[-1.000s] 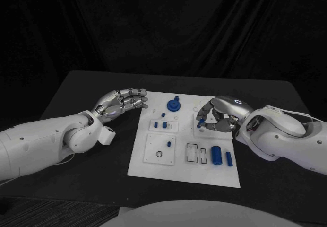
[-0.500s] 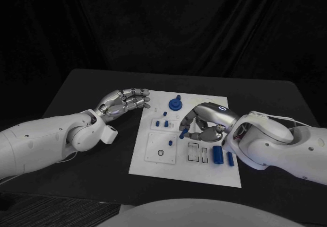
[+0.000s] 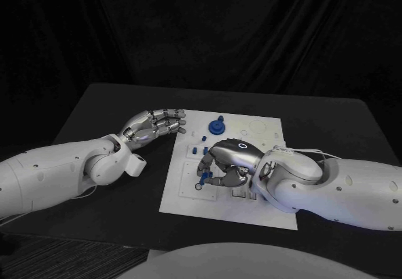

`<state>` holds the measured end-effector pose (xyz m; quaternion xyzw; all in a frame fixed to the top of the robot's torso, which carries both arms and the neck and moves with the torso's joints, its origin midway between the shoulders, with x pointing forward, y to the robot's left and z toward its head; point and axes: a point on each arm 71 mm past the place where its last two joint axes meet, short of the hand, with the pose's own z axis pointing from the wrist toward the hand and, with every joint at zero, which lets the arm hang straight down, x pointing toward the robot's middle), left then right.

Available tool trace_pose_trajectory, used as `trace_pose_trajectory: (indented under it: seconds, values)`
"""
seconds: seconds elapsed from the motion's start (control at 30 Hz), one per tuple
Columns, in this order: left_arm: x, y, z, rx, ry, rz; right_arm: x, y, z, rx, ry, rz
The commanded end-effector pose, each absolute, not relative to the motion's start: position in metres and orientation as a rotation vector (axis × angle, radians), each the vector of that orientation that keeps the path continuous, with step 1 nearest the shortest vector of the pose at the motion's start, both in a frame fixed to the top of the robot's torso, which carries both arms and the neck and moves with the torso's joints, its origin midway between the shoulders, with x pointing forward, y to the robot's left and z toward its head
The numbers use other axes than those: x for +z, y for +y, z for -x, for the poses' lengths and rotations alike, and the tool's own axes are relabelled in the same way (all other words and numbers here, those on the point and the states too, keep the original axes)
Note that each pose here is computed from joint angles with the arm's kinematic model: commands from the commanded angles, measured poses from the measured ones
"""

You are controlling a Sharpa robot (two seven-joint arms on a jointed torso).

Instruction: Assemble the parts on the task board

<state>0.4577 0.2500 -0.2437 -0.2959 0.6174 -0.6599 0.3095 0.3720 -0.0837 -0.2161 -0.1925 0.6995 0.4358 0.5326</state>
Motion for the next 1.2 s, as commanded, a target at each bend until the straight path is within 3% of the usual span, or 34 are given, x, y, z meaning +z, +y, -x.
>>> trace_pose_trajectory:
  seconds: [0.03,0.57,1.2]
  values:
    - [-0.243,0.248,-0.457,-1.769,1.627,0.784,-0.218,-0.078,-0.369,1.035,1.632,0.547]
    - [-0.244,0.247,-0.456,-1.77,1.63,0.785,-0.226,-0.061,-0.37,0.991,1.617,0.681]
    - [-0.244,0.247,-0.457,-1.772,1.627,0.784,-0.238,-0.065,-0.372,0.925,1.654,0.729]
